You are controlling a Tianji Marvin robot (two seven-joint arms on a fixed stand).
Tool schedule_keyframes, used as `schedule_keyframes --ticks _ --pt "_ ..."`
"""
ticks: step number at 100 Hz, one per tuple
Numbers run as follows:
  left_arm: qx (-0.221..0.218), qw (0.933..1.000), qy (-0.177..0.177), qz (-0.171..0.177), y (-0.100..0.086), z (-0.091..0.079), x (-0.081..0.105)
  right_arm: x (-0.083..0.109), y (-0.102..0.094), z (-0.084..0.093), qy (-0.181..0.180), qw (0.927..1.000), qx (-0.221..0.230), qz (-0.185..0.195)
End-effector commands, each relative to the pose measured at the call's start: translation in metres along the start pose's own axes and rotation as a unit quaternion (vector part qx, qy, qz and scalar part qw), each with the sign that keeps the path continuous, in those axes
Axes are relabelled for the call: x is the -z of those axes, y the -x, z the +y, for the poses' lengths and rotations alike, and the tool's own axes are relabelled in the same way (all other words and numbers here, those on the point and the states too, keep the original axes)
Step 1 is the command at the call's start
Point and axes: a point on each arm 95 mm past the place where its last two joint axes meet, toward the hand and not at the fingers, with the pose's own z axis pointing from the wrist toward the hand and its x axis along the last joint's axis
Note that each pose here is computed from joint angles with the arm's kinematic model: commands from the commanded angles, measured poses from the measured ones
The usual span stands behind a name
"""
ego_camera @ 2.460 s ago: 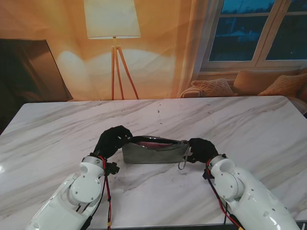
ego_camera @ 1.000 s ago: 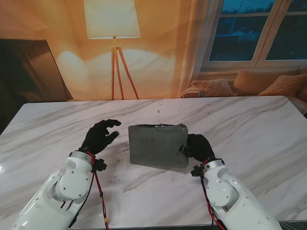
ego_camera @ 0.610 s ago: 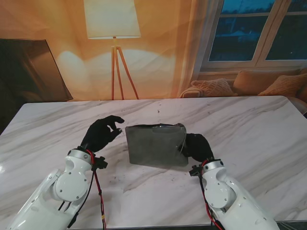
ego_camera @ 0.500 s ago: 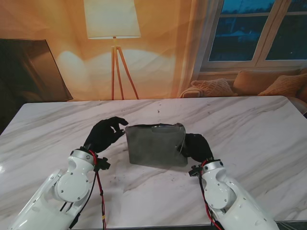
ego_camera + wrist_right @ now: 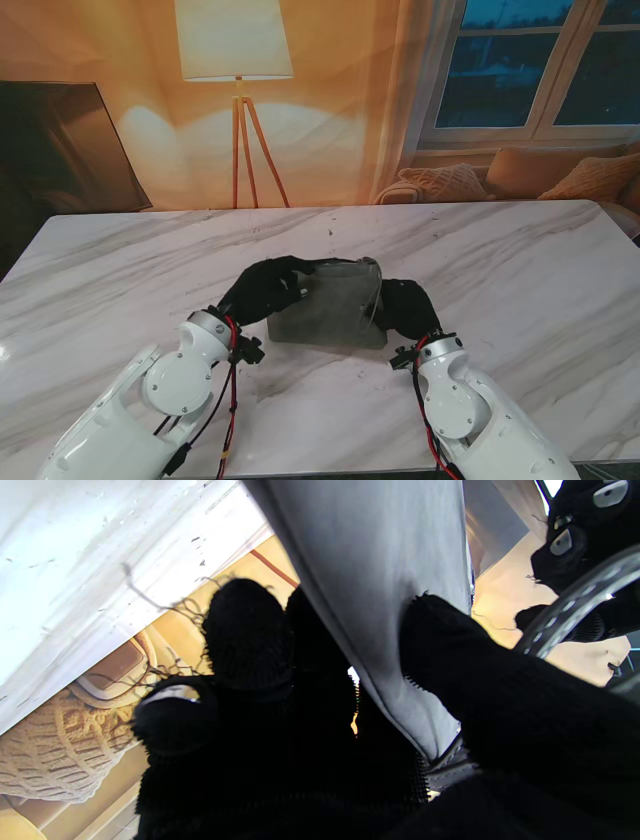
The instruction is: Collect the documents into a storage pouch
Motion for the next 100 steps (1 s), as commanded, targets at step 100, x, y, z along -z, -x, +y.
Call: schedule_keyframes --ticks 100 --pt "0.051 0.9959 0.074 0.012 -0.01 0.062 -0.04 0.003 -0.012 -0.009 -0.016 0.9993 0.019 0.027"
